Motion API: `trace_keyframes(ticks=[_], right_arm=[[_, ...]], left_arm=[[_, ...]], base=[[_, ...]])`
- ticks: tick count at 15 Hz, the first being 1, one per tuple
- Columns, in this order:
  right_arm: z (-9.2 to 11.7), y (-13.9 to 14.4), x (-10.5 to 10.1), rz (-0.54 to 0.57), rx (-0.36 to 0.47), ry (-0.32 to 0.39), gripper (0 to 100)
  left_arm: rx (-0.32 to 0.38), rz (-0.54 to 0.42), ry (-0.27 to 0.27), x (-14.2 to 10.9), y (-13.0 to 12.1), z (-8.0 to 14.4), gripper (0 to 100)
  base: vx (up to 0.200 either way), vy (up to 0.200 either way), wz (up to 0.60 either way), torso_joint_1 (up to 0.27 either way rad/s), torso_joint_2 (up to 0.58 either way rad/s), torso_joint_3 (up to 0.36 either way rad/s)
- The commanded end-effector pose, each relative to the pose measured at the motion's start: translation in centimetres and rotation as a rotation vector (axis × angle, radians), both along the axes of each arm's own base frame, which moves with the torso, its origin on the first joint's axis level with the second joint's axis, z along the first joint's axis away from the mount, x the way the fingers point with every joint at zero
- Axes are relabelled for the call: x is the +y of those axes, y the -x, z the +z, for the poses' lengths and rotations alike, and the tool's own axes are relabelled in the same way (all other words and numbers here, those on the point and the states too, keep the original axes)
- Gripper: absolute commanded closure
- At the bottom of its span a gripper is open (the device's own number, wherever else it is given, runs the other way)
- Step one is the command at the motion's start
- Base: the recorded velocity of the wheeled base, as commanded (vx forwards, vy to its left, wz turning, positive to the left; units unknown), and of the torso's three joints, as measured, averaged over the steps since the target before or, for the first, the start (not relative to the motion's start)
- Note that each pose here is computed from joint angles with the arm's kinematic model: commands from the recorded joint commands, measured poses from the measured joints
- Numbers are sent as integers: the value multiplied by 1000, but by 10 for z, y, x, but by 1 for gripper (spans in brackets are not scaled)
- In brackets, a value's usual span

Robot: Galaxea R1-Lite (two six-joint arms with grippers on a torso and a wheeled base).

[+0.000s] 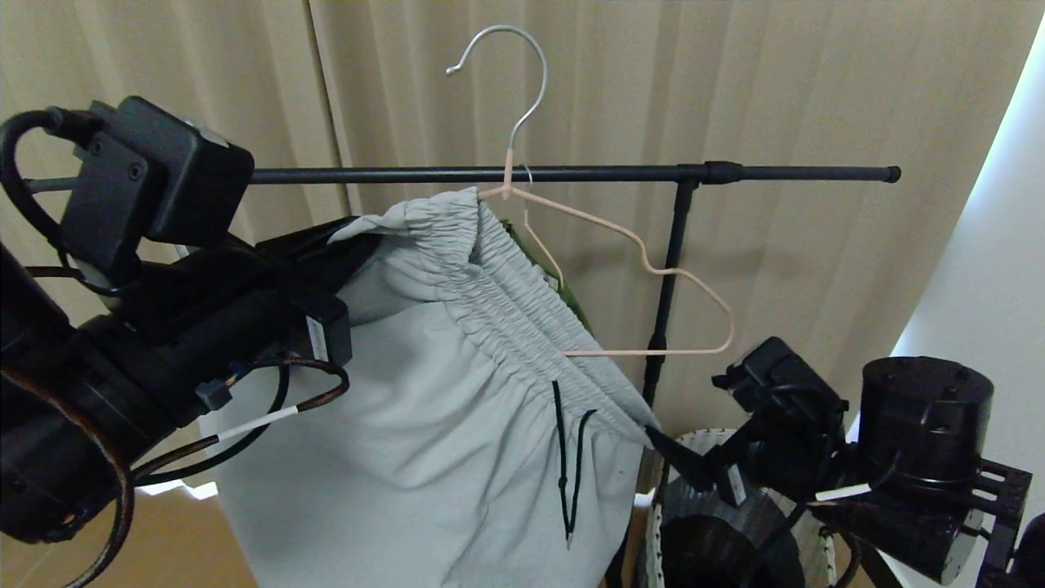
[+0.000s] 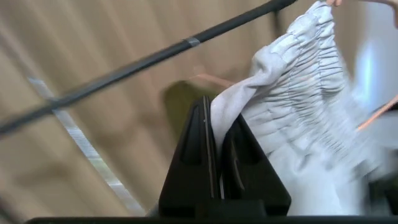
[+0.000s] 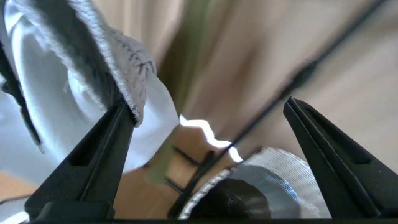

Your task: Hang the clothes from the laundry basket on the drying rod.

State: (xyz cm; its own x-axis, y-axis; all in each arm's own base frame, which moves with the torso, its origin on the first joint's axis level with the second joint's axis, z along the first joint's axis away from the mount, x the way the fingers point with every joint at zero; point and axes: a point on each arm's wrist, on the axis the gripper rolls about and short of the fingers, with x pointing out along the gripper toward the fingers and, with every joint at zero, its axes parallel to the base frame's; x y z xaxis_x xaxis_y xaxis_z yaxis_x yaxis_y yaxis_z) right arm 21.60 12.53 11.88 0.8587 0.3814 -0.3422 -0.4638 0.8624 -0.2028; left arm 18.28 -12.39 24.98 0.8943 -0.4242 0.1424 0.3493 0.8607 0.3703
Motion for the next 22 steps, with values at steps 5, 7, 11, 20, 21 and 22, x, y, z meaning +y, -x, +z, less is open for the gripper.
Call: trace_keyframes(ticks=[5,7,11,20,21,22], right_arm=[[23,-22,-38,-175,-70,-32,0],[27,-25,-37,-175,-84,-41,0],[34,-26,-35,-169,-113,-56,0],[58,2,17,267,-123,-148,0],[61,-1,21,281,-135,-153,0],[64,-1,25,295,-150,-152,0]], left_arm=[[-8,67,-176,16,4,-21,100],[-1,100,-269,23,3,-32,100],[-3,131,-349,28,-1,-39,100],[35,182,-240,3,-27,-41,100],[63,141,-180,-6,-23,-43,100],[76,106,-144,-12,-18,-43,100]], base=[[0,0,0,0,0,0],[0,0,0,0,0,0],[0,0,0,0,0,0],[0,0,0,0,0,0],[0,0,0,0,0,0],[0,0,0,0,0,0]])
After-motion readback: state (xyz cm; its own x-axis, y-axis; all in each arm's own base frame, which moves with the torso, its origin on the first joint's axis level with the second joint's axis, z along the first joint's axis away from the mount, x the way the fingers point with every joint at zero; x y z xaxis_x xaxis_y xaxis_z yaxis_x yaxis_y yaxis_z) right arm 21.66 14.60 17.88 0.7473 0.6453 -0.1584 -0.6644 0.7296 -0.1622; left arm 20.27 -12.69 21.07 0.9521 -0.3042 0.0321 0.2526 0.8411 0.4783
